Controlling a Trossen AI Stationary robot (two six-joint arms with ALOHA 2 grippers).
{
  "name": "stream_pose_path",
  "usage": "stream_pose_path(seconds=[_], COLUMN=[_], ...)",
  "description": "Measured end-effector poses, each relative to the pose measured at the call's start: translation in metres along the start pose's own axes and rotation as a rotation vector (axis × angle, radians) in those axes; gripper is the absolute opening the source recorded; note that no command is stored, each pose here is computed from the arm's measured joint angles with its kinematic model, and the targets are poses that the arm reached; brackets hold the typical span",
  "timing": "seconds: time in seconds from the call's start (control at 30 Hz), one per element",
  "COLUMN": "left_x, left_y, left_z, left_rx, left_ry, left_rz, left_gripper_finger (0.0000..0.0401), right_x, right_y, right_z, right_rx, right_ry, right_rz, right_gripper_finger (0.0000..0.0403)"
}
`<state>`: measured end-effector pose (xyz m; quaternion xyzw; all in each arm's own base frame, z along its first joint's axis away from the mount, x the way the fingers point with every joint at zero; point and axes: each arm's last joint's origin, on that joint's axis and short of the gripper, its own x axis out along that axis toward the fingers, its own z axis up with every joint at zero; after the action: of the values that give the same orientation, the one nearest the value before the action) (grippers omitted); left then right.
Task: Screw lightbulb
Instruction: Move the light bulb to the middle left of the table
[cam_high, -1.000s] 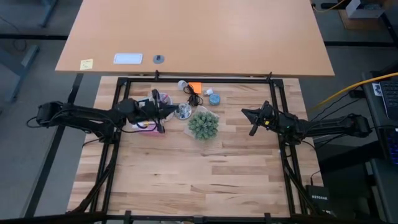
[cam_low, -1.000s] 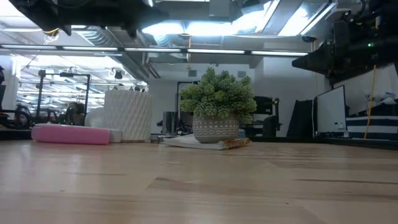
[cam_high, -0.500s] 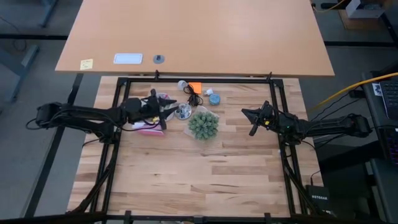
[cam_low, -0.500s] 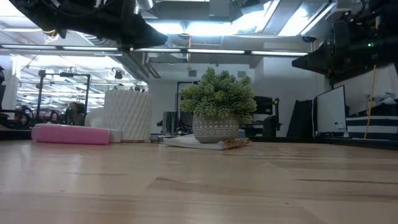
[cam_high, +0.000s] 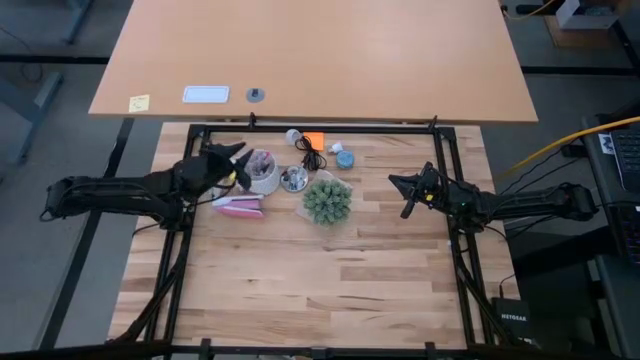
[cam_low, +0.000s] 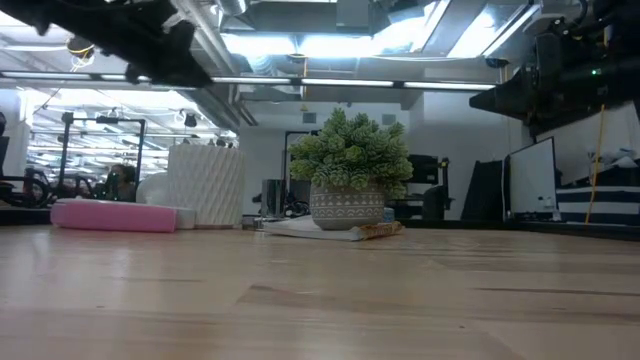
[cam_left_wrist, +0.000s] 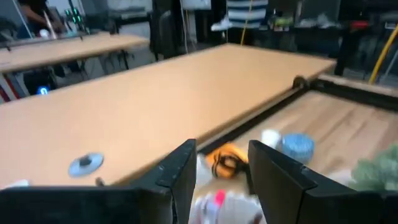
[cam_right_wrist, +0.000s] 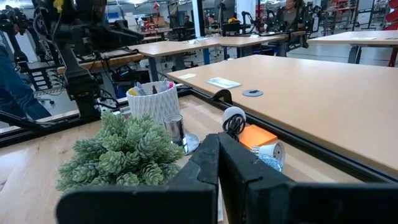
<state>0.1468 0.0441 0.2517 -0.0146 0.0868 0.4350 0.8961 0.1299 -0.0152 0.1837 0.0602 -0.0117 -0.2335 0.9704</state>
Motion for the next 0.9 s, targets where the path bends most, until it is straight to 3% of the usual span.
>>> stream_pose_path(seconds=[0.1, 0.6, 0.9], left_x=[-0.006, -0.023, -0.016], left_y=[0.006, 0.023, 0.018], left_z=[-0.007, -0.049, -0.065], left_rx=[-0.04, -0.582, -0.665], left_ry=[0.061, 0.417, 0.497], left_rz=[0.009, 0.202, 0.296], left_gripper_finger=[0.0139, 0.0139, 0.0139], right_x=[0.0, 0.0, 0.0], right_y=[0.0, 0.0, 0.0], right_z=[0.0, 0.0, 0.0], right_rx=[0.0, -0.001, -0.002], right_ry=[0.0, 0.003, 0.005], right_rz=[0.0, 0.0, 0.0], right_gripper_finger=[0.0005, 0.0005, 0.0005])
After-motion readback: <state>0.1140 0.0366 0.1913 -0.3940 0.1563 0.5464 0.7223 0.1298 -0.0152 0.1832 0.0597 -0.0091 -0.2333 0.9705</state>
